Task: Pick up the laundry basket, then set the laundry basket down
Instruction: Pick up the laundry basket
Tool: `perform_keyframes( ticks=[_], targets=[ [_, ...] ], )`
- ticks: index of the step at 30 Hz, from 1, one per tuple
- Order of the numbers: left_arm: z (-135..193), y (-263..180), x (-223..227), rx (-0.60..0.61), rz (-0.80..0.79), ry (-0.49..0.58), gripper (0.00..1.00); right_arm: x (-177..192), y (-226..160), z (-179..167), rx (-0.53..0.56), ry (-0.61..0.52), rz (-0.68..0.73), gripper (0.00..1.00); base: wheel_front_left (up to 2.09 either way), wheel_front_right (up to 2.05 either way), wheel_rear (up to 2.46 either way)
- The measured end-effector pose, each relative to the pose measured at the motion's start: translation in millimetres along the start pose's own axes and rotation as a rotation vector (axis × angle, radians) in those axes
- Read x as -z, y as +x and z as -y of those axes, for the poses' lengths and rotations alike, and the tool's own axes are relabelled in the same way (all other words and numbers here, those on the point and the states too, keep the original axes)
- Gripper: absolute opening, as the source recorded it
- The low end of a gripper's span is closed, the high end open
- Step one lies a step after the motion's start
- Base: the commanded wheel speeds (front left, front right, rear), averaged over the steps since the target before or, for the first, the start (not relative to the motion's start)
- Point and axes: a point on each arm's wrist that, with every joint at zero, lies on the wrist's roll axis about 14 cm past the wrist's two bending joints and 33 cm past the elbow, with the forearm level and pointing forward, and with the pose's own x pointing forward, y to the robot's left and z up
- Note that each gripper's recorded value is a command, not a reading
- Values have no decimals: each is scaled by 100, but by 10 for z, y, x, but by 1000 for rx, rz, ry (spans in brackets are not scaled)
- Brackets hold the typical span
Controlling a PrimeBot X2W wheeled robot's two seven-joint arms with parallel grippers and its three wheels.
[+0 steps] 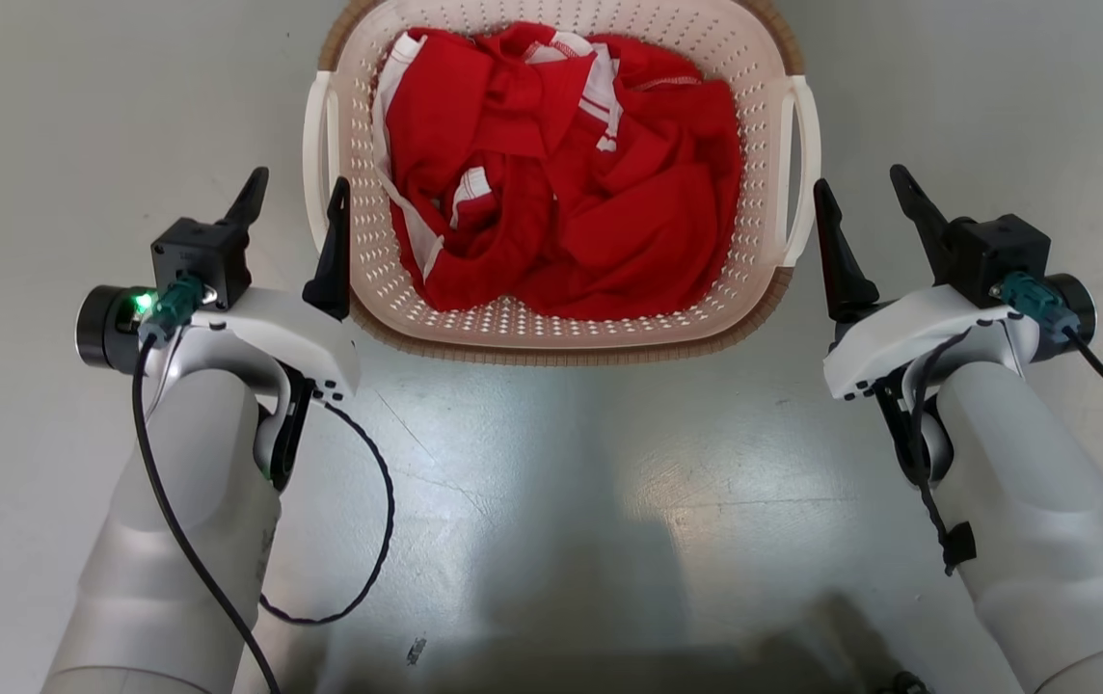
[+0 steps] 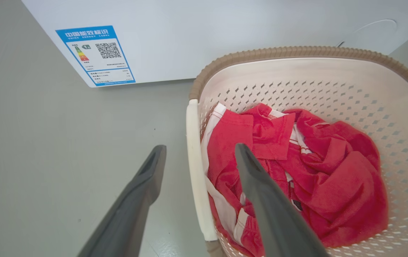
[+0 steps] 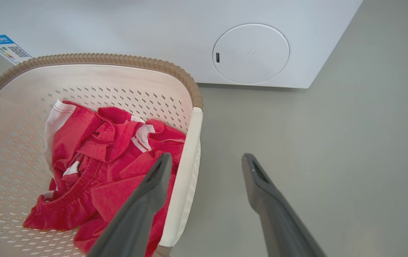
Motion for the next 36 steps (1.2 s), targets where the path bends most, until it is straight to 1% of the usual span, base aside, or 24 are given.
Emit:
perform_keyframes(
  ticks=[7,15,36],
  targets=[
    [-40,63,110,-3,-29,-1,100,179,66,-58,-21,18,-44,100,0,0,0],
    [-65,128,216,0,-48,-5,100,246,193,-126,-47,29,-53,100,0,0,0],
    [0,154,450,19,-107,-14,100,451,249,-226,-73,78,-97,100,0,0,0]
  ],
)
